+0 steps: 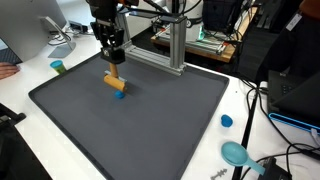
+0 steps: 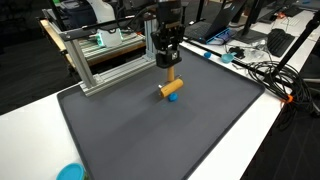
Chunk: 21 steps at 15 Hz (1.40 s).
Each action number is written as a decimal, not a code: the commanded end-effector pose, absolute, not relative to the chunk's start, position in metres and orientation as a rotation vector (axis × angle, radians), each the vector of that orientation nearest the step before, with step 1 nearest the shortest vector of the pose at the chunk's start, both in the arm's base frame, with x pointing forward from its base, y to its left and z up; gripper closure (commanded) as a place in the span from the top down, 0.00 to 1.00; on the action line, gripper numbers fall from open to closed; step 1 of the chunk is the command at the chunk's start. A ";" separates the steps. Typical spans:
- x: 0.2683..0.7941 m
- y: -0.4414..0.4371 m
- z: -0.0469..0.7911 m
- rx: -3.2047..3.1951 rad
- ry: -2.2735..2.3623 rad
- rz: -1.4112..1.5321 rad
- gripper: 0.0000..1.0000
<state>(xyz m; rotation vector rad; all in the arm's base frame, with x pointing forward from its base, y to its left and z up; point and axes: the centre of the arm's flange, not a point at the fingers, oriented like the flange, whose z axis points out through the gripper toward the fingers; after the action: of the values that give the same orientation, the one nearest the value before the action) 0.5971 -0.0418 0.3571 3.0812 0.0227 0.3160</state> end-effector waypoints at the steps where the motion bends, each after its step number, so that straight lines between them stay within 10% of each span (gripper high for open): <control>1: 0.614 -0.045 0.359 3.076 0.058 0.353 0.21; 21: 0.631 -0.046 0.335 3.101 0.092 0.246 0.21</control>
<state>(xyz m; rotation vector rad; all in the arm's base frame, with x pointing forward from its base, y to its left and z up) 0.6199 -0.0411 0.3357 3.0980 0.0888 0.1977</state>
